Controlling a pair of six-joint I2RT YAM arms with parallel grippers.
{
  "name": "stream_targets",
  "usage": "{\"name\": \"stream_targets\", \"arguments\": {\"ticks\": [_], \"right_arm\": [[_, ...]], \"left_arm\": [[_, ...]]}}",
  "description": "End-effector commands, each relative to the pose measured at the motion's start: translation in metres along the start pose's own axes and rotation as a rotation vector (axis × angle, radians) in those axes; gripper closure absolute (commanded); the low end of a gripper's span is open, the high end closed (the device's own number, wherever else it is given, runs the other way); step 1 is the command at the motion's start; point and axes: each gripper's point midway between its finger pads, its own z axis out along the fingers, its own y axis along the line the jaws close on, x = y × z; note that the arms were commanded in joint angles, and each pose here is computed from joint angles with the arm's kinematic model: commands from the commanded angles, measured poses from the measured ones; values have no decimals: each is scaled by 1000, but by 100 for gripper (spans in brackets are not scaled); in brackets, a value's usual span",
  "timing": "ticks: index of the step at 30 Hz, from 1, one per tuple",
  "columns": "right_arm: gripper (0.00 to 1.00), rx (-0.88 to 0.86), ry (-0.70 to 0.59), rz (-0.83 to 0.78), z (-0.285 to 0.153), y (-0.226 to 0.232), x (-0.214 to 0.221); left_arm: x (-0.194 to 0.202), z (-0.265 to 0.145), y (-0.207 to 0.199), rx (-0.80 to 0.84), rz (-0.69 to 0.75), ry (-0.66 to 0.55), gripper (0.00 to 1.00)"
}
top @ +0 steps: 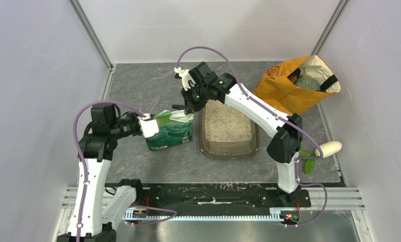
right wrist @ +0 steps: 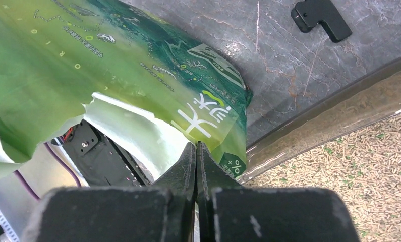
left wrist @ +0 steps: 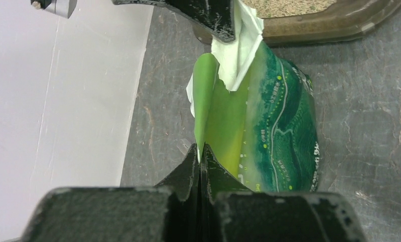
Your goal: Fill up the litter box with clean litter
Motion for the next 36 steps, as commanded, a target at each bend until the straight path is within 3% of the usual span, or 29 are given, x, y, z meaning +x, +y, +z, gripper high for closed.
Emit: {"name": "stream_targets", "arguments": {"ticks": [1,6,11,14,22,26,30,34,36], "right_arm": [[100,-31,-105,40,-15,16,-29],[100,-47,-92,4,-12,17,-28],[54,-16,-52,-99,-6,5,-11],[44,3,-50,-126,1,-2,-9],[55,10,39,-94,23,-11,8],[100,-76,34,-21,21,9,0],[100,-198,-72,83,-11,38,-38],[100,-219,-180,65,-33,46,-58],[100,-227,-170,46,-29,45,-51]], "left_arm": [[-27,0,29,-82,-45,-111,98],[-37,3,41,-95,-80,-158,98],[-34,3,40,-100,-65,-145,98],[-32,3,39,-97,-73,-142,98],[-28,3,38,-98,-53,-126,98],[-26,5,37,-94,-52,-120,98],[-27,6,44,-98,-75,-118,98],[-32,1,58,-137,-141,-116,97],[-31,-2,59,-153,-187,-101,84]]}}
